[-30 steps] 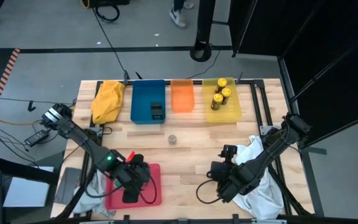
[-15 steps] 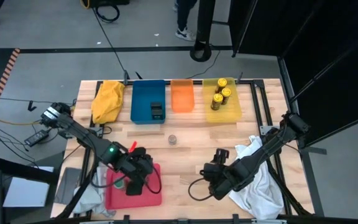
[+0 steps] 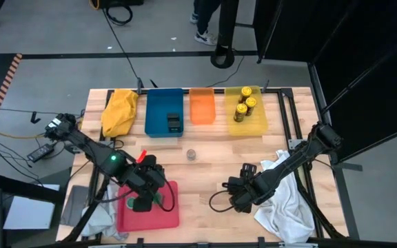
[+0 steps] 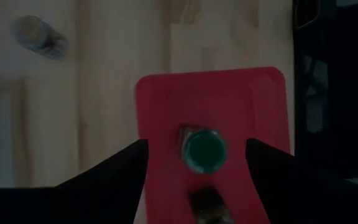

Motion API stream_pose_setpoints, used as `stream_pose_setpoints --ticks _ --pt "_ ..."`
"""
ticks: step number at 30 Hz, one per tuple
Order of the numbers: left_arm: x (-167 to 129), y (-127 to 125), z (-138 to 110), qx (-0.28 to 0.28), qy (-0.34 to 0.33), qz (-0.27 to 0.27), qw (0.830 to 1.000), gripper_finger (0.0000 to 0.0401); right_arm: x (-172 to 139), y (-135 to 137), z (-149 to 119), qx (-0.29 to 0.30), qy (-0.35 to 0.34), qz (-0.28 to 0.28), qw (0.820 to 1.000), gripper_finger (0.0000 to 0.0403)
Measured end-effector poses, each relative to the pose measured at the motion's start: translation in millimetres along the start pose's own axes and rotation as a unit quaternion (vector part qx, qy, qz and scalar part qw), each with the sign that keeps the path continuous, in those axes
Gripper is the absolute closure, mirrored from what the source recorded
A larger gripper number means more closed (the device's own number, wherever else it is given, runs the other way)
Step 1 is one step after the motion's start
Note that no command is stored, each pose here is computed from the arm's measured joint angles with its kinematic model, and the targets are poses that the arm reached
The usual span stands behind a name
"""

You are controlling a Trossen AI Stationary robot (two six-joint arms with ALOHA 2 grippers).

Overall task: Sort spices by type
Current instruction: Put the bottom brown seasoning bottle into the orange bin

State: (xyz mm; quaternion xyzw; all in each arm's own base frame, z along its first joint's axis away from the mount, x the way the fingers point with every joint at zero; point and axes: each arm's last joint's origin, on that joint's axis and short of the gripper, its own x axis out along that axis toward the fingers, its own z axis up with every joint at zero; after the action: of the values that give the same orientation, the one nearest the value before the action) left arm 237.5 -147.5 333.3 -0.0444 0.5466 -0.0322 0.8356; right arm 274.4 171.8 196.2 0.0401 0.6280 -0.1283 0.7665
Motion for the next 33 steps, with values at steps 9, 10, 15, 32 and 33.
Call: stream_pose_setpoints --ticks 9,10,15,32,33 --pt "-27 0 9 -0.002 -0.028 0.005 1.0 0.0125 -2 4 5 -0.007 -0.003 0.03 1.0 0.0081" --pt "-27 0 9 -0.002 -0.028 0.005 1.0 0.0125 -3 5 6 -0.012 -0.006 0.035 0.999 0.0082" --pt "-27 3 4 -0.008 -0.004 0.026 1.0 0.0125 -6 12 10 -0.03 -0.032 0.059 0.997 0.0082" --pt "-28 7 -1 -0.012 0.006 0.065 0.998 0.0125 10 15 6 -0.019 -0.056 0.083 0.995 0.0089" --pt "-28 7 0 -0.012 0.006 0.065 0.998 0.0125 12 14 5 -0.016 -0.054 0.082 0.995 0.0088"
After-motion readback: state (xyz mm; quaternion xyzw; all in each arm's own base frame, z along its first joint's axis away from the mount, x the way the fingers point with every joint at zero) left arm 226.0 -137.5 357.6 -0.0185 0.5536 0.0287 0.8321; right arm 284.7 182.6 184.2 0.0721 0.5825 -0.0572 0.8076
